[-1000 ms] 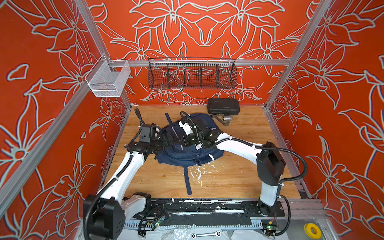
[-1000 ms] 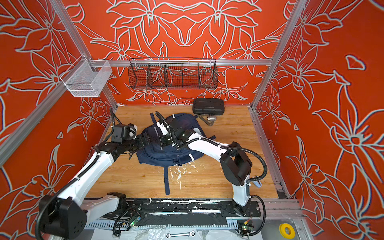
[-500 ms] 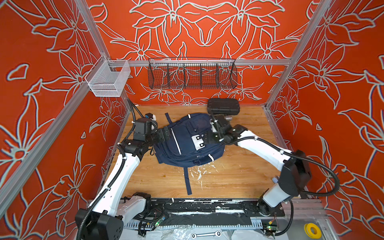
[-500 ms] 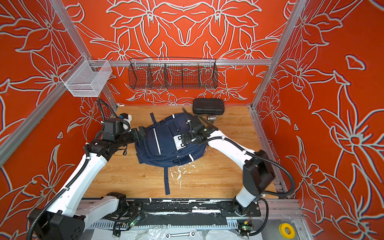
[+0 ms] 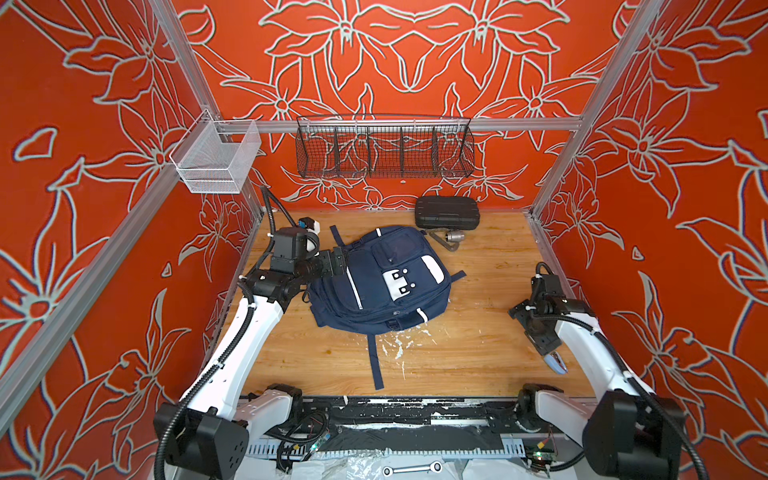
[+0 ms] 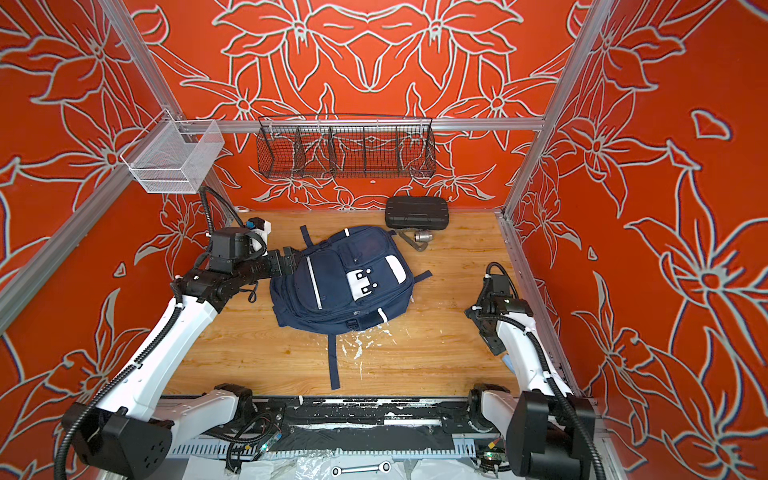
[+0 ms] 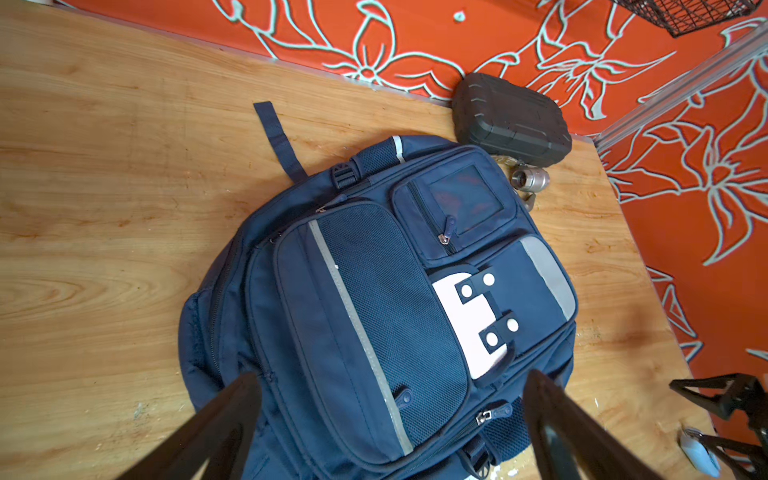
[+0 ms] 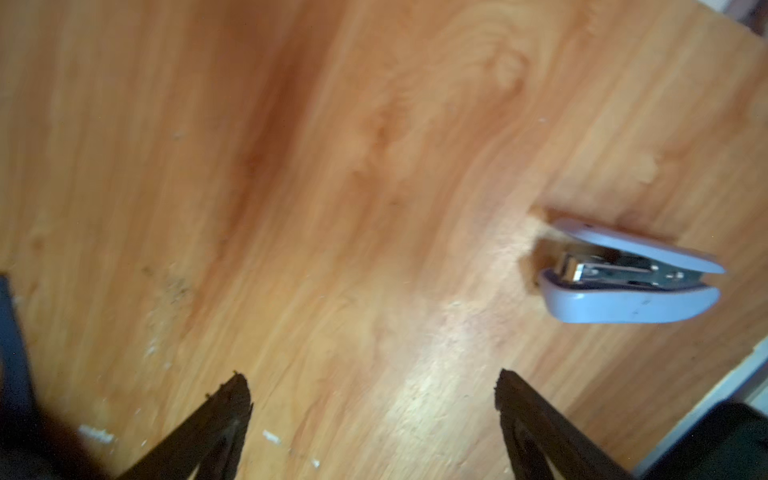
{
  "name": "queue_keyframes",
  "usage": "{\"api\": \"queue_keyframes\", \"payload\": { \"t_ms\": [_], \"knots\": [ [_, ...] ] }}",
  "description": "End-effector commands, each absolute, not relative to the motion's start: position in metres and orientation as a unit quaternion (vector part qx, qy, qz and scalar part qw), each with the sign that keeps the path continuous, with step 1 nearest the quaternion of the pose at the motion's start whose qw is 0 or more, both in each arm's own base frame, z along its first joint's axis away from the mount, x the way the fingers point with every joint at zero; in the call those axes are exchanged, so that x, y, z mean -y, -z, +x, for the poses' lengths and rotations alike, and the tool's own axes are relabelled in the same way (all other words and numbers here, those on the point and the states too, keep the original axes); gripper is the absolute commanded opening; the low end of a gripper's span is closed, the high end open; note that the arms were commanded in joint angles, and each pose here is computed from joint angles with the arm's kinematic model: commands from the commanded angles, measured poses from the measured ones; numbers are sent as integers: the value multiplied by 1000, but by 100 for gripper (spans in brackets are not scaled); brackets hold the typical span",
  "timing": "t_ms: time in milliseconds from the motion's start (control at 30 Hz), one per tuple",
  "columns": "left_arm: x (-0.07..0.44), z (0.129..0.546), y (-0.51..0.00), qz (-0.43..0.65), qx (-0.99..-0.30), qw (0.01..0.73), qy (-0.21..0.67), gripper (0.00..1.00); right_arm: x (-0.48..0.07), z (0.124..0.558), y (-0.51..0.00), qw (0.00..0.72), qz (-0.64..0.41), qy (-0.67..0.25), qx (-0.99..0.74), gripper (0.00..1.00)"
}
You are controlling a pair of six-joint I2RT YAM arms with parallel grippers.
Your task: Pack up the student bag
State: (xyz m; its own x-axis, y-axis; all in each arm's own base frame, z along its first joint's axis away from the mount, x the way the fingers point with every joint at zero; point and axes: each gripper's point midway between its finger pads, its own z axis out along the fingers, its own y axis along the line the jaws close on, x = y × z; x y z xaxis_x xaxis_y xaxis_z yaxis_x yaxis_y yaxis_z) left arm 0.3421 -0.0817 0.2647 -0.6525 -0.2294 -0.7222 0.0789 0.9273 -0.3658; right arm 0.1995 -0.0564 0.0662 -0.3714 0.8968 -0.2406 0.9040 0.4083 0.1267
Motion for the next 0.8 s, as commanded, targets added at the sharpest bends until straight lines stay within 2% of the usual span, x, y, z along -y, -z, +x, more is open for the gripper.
{"api": "queue_keyframes", "payload": {
  "t_ms": [0,133,467,767],
  "knots": [
    [90,344,-266,-23,-889,412,198,97,67,194,-64,130,575,27,-807,95],
    [91,345,-267,-18,-891,408,197,97,86,182,-64,121,591,64,-795,95],
    [97,354,-260,-30,-894,393,213,97,116,157,-63,113,646,70,-752,95],
    [109,366,-257,-36,-894,388,221,97,127,141,-37,85,668,65,-736,96]
  ]
}}
